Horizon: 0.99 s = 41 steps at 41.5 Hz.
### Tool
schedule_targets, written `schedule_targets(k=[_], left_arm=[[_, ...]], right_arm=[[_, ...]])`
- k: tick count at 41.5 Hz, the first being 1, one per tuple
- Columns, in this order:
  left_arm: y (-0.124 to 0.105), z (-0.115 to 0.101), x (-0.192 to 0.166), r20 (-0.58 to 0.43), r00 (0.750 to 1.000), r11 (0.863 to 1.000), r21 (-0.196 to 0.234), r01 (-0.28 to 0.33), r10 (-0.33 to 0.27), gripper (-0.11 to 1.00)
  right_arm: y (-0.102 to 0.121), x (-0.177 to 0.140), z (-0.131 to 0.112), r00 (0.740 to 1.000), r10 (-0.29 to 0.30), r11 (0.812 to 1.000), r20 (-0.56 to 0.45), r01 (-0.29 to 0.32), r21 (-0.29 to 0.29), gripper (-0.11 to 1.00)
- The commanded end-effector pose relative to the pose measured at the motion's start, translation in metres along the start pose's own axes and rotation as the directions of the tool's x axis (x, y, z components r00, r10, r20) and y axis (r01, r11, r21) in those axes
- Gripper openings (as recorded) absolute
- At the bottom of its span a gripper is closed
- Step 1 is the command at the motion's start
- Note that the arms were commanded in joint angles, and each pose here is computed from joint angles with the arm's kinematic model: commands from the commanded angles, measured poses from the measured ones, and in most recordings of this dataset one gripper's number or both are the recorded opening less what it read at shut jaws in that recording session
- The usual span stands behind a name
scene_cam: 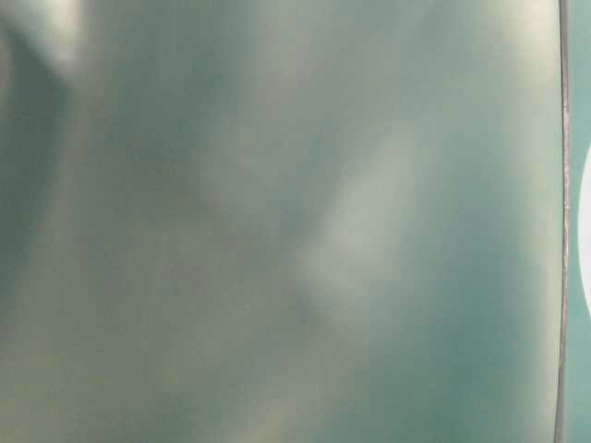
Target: Scoop the yellow hexagonal prism block from the bowl with a spoon using the right arm.
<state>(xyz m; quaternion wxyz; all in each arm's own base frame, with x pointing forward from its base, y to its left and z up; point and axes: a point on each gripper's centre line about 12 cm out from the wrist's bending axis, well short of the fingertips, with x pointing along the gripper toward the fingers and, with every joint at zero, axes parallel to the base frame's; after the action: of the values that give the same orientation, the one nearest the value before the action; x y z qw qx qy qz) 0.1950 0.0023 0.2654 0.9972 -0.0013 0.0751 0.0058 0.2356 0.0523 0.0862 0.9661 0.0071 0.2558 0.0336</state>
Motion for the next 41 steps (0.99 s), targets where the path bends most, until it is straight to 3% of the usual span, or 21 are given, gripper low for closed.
schedule_targets(k=[1,18,28,41], left_arm=[[0.000,0.005,0.002,0.011,1.000,1.000,0.000,-0.001,0.001,0.01],[0.000,0.004,0.002,0.003,1.000,1.000,0.000,-0.001,0.001,0.01],[0.000,0.004,0.002,0.003,1.000,1.000,0.000,-0.001,0.001,0.01],[0.000,0.004,0.002,0.003,1.000,1.000,0.000,-0.001,0.001,0.01]], right_arm=[[0.001,-0.001,0.004,1.000,0.003,1.000,0.018,-0.004,0.005,0.25],[-0.001,-0.012,0.009,0.999,0.010,1.000,0.046,-0.011,0.023,0.25],[0.004,-0.007,0.010,0.999,0.025,0.999,-0.023,-0.025,0.032,0.25],[0.005,-0.004,0.012,0.999,0.026,0.998,-0.033,-0.025,0.052,0.25]])
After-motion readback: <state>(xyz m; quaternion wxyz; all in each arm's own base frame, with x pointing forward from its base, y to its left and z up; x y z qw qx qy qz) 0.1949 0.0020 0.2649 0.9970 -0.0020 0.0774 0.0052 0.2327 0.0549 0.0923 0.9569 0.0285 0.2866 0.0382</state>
